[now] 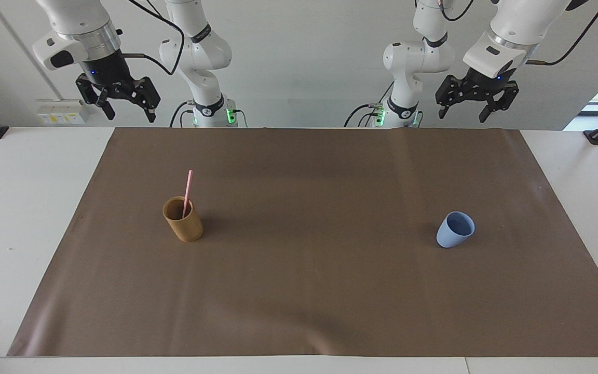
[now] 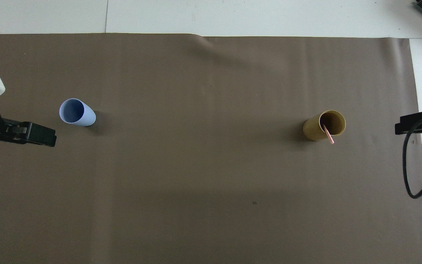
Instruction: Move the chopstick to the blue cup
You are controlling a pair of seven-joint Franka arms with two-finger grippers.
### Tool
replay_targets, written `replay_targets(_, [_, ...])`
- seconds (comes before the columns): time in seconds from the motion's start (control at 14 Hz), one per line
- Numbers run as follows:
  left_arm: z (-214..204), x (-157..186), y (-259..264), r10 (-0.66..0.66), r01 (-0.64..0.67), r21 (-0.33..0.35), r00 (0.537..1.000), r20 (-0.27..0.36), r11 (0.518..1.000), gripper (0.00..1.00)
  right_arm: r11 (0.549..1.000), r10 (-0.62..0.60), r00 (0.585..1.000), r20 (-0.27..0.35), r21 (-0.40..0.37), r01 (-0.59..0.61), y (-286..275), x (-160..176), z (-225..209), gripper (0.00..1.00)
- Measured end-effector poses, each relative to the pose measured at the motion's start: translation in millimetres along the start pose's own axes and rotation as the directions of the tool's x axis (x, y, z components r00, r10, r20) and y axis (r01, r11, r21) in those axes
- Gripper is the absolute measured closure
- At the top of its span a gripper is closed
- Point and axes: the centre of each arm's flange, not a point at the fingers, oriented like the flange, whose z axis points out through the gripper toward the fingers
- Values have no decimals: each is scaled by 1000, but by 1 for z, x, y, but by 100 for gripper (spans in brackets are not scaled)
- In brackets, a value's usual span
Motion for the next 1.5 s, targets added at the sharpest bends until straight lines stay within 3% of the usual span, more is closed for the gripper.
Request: replay_targets(1.5, [2,1,-10,-18,18,-1,1000,5,1000,0,1000,2,1000,5,0,-2,1,-2,-1,0])
